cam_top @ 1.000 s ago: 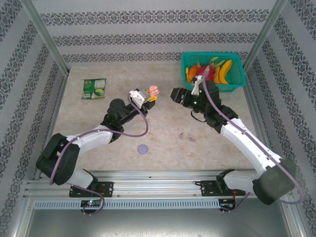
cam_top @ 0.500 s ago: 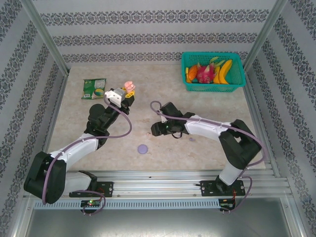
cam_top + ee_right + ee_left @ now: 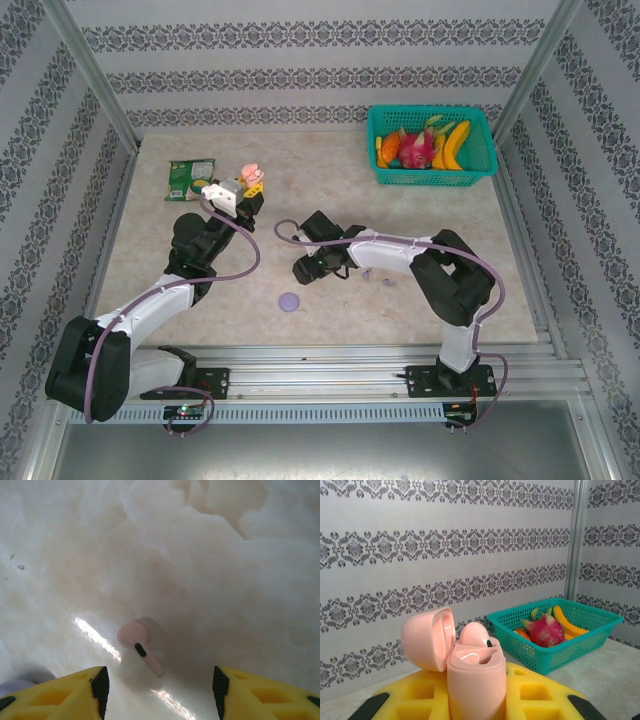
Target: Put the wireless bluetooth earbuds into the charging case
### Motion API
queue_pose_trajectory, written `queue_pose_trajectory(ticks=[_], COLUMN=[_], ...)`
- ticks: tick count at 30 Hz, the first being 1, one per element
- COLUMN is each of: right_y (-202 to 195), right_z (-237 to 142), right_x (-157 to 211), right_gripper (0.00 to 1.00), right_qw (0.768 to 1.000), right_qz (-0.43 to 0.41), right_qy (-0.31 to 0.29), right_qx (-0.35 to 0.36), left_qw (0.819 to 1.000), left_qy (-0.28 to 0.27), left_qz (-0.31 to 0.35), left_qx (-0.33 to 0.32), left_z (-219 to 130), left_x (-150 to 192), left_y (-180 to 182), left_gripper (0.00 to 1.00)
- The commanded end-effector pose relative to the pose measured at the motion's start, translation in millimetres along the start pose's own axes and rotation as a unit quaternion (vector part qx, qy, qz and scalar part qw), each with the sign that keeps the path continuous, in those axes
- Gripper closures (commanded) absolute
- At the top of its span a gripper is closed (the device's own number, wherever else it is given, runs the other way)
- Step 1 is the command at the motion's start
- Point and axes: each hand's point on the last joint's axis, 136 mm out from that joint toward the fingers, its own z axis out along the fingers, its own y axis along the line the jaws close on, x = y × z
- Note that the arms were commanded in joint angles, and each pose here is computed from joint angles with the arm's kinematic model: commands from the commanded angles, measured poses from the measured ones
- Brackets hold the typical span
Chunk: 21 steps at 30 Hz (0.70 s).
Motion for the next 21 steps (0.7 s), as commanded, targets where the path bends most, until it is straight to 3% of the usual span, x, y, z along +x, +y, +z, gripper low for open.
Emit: queue_pose_trajectory(ticks=[1,12,21], right_y=[-2.0,-4.7,-4.7], right_z=[6.6,19.3,23.1], right_x=[0.6,-6.3,-9.4], right_gripper=[0.41,0.47,0.57], right_qw=[0.999,0.999,0.999], right_qz=[-0.026,-0.024,-0.012], right_qy=[0.016,0.027,0.026], right_qx=[0.021,0.039,0.045], left_qw=[1.0,1.0,1.0], left_qy=[-0.012,-0.014,-0.013], left_qz=[-0.008,-0.009,-0.012], left_qx=[-0.005,0.0,0.002], left_z=[-3.6,-0.7,0.6], left_x=[-7.4,-11.1,-8.9], left_y=[3.6,2.5,1.9], left_gripper=[1.0,1.0,1.0])
